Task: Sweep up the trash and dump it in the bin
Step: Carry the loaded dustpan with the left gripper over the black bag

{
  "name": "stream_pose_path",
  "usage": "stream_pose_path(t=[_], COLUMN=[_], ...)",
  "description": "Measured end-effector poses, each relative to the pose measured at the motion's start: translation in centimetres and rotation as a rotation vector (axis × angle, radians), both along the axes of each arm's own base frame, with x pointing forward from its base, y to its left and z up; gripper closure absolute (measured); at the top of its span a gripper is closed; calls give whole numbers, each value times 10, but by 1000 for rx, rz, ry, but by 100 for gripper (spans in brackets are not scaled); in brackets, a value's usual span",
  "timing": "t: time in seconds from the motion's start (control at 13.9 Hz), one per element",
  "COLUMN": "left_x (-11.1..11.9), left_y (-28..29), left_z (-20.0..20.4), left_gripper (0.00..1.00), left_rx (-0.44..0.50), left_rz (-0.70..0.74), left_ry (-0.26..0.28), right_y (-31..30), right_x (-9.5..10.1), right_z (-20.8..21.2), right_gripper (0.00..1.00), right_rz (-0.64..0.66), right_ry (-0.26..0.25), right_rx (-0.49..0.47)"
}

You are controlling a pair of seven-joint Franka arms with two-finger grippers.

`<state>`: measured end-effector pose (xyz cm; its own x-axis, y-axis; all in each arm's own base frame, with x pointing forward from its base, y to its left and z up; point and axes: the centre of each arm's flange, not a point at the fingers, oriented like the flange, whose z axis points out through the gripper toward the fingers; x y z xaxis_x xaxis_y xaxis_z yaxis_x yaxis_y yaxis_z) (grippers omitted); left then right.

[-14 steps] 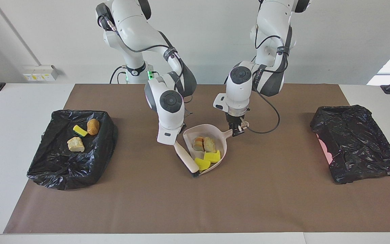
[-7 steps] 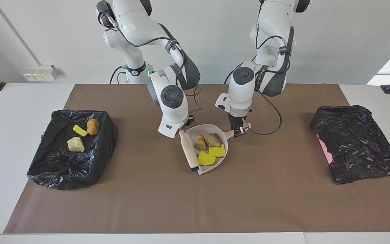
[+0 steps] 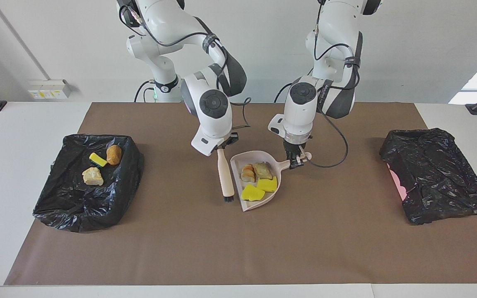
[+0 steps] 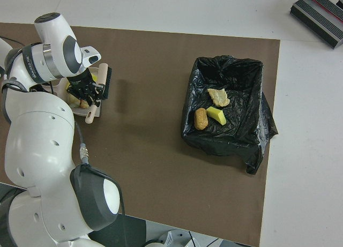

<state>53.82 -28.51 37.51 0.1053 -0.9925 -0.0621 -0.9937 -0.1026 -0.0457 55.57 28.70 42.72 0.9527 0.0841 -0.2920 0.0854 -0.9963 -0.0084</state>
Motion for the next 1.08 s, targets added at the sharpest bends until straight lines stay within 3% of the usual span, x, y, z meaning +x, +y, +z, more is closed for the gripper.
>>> stream_pose_path(t=[0.22,0.58,0.87,1.08], left_x=[19,43,40,23], left_y=[42,193,342,454], left_z=[22,104,140,163], left_gripper=[68,68,68,68], left_rx=[-6,12,48,73], left_rz=[-65,-171,-115,30], left_ry=[-25,-104,-97,-128], right_y=[3,68,62,64], right_x=[-36,-118,-180,-213], right_z=[24,-6,-18,-38], right_gripper=[74,74,74,74], right_rz=[-101,-136,-78,-72], right_ry=[-18,-75,-49,16], right_rx=[-33,32,3,18])
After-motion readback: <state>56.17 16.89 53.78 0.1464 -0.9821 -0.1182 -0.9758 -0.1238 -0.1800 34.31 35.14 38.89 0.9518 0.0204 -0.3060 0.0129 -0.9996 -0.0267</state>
